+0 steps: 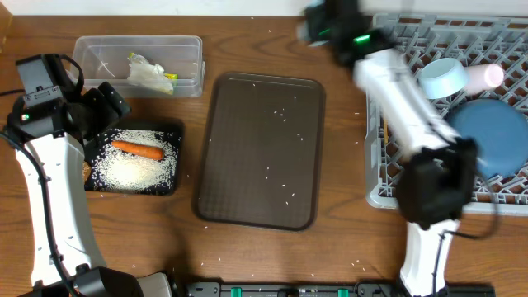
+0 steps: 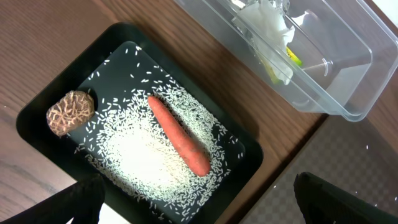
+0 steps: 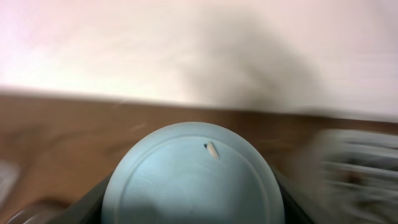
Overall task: Sort waste into correct bins and load items into the dishwasher rack
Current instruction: 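Lift the light blue cup and carry it right to the rack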
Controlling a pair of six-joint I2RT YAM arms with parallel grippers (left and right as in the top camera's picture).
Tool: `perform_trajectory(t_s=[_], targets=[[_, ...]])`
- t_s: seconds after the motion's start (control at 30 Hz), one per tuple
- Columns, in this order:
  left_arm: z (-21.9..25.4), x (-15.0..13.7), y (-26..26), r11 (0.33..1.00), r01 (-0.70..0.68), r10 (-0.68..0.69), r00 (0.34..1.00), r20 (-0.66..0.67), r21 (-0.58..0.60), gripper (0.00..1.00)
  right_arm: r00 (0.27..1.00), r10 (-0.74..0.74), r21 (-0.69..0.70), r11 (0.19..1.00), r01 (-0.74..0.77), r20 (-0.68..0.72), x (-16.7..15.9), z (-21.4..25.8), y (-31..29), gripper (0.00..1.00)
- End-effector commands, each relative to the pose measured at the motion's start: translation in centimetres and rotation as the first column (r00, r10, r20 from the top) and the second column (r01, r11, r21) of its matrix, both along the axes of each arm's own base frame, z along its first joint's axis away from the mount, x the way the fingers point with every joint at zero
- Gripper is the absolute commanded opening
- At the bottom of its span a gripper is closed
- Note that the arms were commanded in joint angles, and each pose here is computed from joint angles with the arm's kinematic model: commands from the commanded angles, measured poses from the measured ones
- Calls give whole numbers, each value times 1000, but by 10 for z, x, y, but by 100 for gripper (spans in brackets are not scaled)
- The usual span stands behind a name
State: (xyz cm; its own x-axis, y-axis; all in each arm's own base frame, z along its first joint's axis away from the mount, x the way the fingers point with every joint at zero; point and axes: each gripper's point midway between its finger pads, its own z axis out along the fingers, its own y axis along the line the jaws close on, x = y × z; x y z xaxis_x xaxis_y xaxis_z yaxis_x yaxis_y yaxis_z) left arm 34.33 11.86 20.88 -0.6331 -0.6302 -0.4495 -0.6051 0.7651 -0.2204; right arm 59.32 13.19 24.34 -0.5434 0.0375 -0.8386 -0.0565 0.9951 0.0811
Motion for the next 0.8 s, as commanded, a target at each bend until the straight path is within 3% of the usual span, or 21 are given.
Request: perform_trajectory(t_s=[0.0,0.2,0.33,0.57,0.77], targets=[[8,1,3,1000,-11,11,1000,20,9,98,978,-198,-9,980,199,70,-4,52,-103,54],[8,1,3,1000,-11,11,1000,20,9,98,890,-456,-30,890,456,13,-34,49,-262,56],[8,1,3,1000,-11,11,1000,19,9,98,832,-553,-67,832,550,-47,-61,31,-330,54],[8,1,3,1000,-11,11,1000,20,9,98,724,-679,-103,734,671,-122,-102,-1,-420,54],[8,1,3,1000,-11,11,1000,20,9,98,653,-728,-138,683,717,-210,-129,-39,-463,54]])
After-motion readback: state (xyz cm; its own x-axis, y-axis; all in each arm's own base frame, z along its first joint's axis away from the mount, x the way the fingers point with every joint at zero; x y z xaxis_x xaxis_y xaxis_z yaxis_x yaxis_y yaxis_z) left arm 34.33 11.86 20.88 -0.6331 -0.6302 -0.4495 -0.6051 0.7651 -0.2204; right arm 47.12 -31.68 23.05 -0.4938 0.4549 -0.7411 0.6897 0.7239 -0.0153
